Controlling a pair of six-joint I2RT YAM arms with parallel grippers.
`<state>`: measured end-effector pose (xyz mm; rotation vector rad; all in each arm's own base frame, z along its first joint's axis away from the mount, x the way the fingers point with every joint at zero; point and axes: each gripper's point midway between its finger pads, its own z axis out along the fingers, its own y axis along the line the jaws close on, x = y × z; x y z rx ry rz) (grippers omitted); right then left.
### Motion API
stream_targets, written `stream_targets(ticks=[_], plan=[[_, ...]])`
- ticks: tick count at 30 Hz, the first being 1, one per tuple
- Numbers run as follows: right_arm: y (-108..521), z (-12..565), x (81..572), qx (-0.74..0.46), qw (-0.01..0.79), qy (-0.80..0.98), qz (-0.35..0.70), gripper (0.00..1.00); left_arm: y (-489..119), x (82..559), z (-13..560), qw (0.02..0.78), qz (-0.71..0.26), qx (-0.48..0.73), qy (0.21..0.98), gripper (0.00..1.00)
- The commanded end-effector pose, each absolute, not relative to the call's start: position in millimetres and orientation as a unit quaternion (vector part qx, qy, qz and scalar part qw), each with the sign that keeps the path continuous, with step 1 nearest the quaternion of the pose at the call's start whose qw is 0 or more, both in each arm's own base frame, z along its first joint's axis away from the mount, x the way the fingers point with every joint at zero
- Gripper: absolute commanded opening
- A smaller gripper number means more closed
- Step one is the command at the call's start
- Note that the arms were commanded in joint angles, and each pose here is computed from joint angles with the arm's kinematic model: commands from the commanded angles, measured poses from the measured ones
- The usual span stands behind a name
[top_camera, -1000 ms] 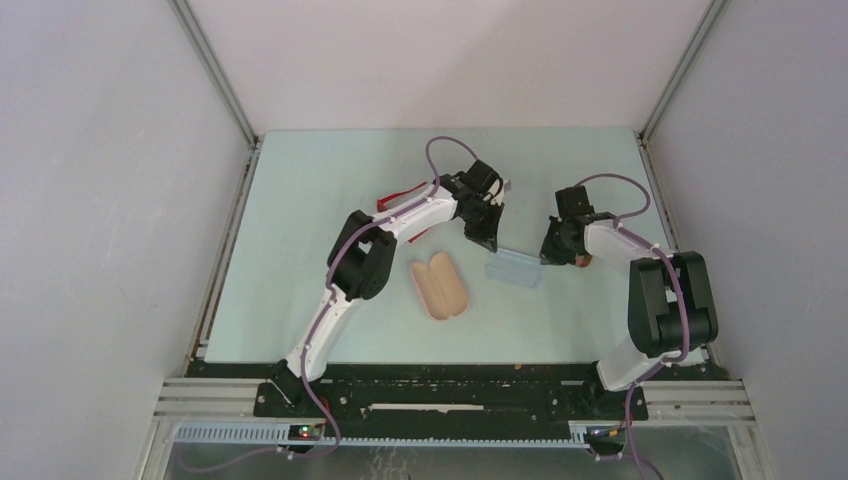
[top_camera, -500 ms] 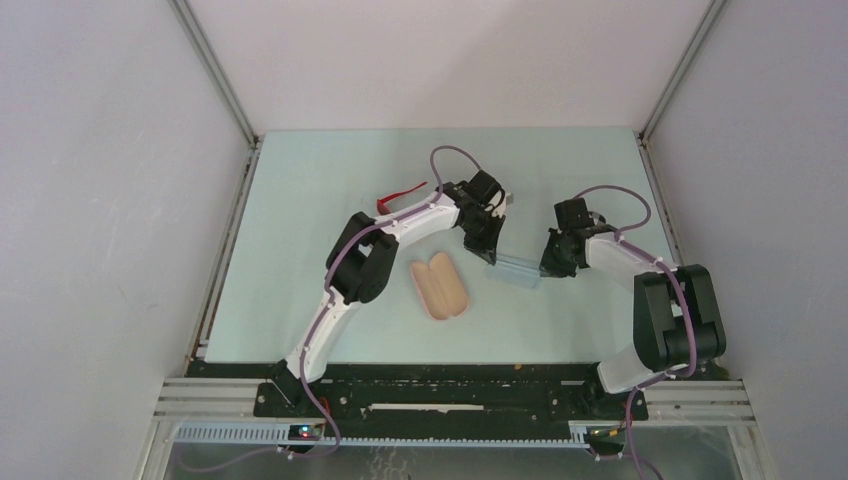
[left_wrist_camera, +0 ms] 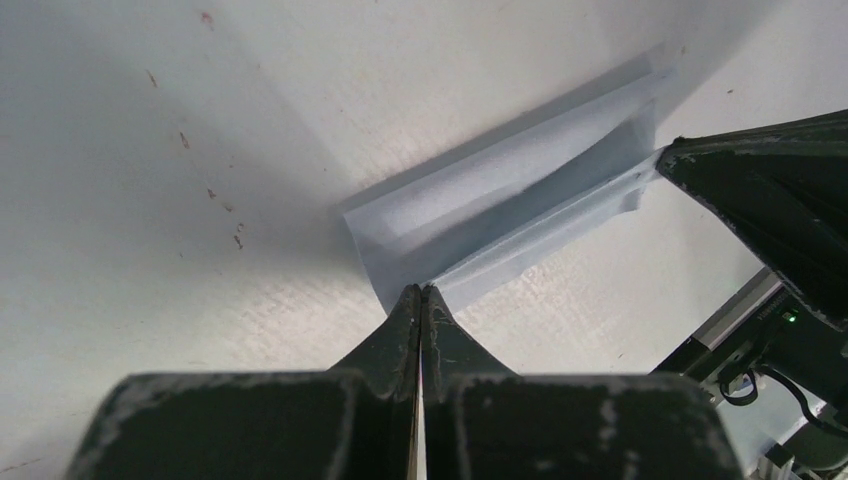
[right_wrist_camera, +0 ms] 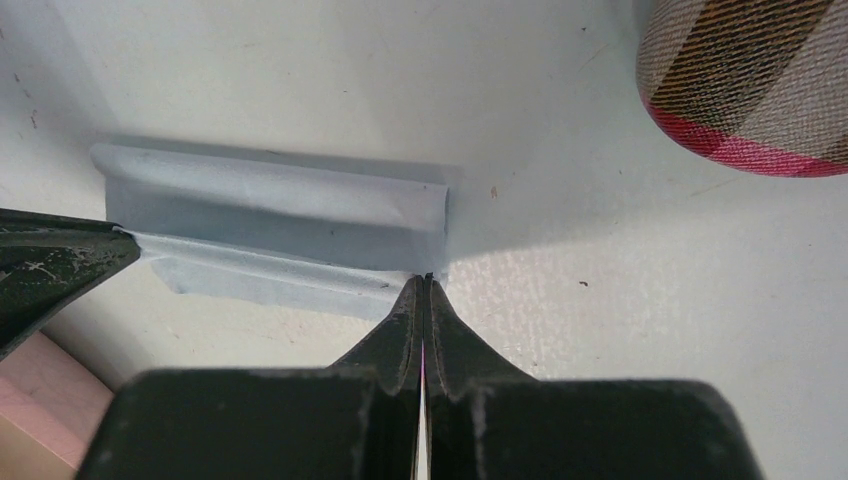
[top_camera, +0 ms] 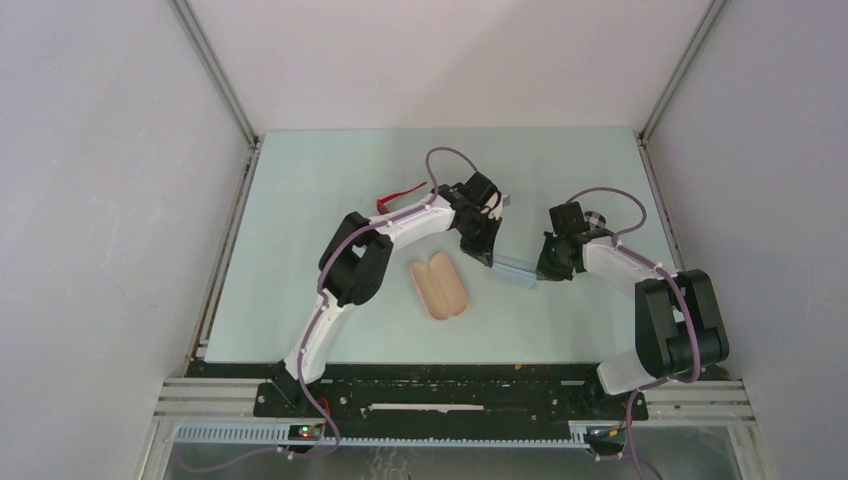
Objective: Organize the sunglasses
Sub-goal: Fold the glasses cleaning cloth at the center of the board.
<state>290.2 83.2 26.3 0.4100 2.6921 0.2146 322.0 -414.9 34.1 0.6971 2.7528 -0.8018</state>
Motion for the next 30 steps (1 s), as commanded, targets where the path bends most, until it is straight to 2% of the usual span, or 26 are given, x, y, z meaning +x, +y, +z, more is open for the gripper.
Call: stream_targets(ticks=[1,4,8,9,12,20,26,30], plan=[[81,30,294,0.153,0.217,0.962,0.068,0.00,-417,319,57,0.116,-0.292,0.244,0.918,0.00],[83,28,293,0.150,0.215,0.962,0.069,0.00,-419,317,53,0.110,-0.294,0.243,0.918,0.00],[87,28,292,0.148,0.213,0.963,0.075,0.00,-417,320,53,0.115,-0.286,0.242,0.920,0.18],[87,29,292,0.147,0.212,0.963,0.077,0.03,-417,320,55,0.118,-0.283,0.243,0.920,0.23],[89,36,289,0.139,0.216,0.963,0.081,0.08,-411,322,63,0.130,-0.272,0.244,0.922,0.29],[98,41,272,0.106,0.205,0.968,0.096,0.10,-396,305,75,0.128,-0.275,0.246,0.921,0.29],[88,39,275,0.120,0.212,0.967,0.068,0.27,-395,302,74,0.126,-0.275,0.246,0.921,0.29],[82,44,280,0.139,0.226,0.963,0.054,0.30,-403,310,88,0.140,-0.285,0.238,0.918,0.29]])
